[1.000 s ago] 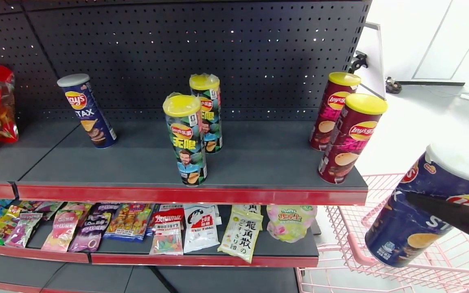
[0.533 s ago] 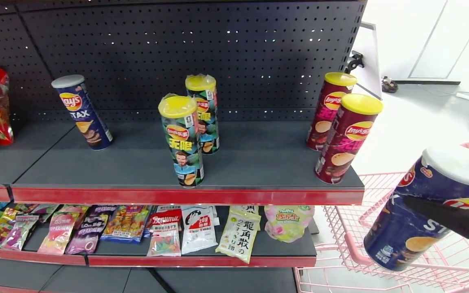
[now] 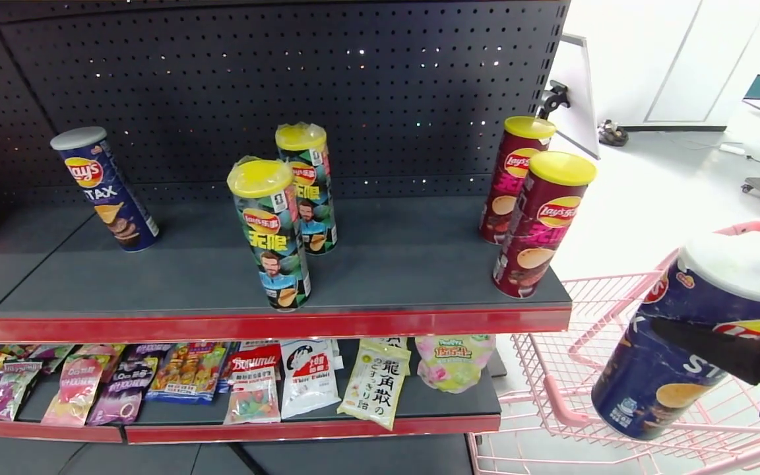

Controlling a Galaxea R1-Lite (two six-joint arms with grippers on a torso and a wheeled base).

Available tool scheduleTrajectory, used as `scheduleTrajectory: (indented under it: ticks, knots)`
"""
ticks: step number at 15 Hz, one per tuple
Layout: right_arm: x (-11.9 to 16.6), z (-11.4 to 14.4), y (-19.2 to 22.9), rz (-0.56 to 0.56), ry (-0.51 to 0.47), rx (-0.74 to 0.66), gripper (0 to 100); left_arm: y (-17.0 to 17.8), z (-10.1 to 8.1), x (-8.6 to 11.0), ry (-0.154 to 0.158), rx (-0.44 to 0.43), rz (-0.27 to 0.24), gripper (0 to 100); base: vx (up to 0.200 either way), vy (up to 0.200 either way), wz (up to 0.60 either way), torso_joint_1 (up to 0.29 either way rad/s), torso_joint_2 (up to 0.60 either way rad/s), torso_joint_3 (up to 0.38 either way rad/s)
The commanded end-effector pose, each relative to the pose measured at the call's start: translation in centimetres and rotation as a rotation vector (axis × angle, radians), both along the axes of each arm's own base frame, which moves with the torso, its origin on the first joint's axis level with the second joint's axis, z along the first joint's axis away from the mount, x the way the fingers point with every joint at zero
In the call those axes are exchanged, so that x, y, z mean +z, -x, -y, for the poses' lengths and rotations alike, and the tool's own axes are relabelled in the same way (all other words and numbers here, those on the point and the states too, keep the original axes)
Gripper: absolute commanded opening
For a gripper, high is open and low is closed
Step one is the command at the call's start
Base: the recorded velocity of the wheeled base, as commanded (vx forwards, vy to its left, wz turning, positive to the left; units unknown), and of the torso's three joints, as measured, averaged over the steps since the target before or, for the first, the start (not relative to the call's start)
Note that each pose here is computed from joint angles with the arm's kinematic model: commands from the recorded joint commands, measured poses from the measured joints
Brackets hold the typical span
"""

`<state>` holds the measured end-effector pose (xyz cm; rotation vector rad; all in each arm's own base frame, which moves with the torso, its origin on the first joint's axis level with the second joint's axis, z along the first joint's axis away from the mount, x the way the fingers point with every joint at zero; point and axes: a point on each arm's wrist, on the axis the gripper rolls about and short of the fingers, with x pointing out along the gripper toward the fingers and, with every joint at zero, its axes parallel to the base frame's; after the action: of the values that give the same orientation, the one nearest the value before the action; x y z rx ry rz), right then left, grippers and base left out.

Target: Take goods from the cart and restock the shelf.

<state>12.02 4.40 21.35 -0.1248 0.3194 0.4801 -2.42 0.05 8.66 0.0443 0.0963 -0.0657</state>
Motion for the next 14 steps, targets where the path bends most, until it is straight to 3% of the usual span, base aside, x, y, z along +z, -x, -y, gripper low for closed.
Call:
scheduleTrajectory:
  ticks: [1, 9, 11, 14]
  knots:
    - [-0.1, 0.1, 0.0, -0.002, 0.000, -0.009, 0, 0.0, 0.0, 0.0, 0.002, 0.002, 0.001, 100, 0.000, 0.200, 0.00, 0.002, 0.01, 0.002]
    - [0.0, 0.5, 0.8, -0.007, -0.065, -0.026, 0, 0.0, 0.0, 0.0, 0.004, 0.000, -0.001, 100, 0.000, 0.200, 0.00, 0.002, 0.00, 0.001]
    - [0.5, 0.4, 1.9, 0.011, -0.120, 0.139, 0, 0.0, 0.0, 0.0, 0.004, 0.000, -0.001, 100, 0.000, 0.200, 0.00, 0.007, 0.00, 0.002]
    - [0.8, 0.2, 1.6, 0.017, -0.114, 0.176, 0, 0.0, 0.0, 0.0, 0.004, -0.002, -0.001, 100, 0.000, 0.200, 0.00, 0.002, 0.00, 0.007]
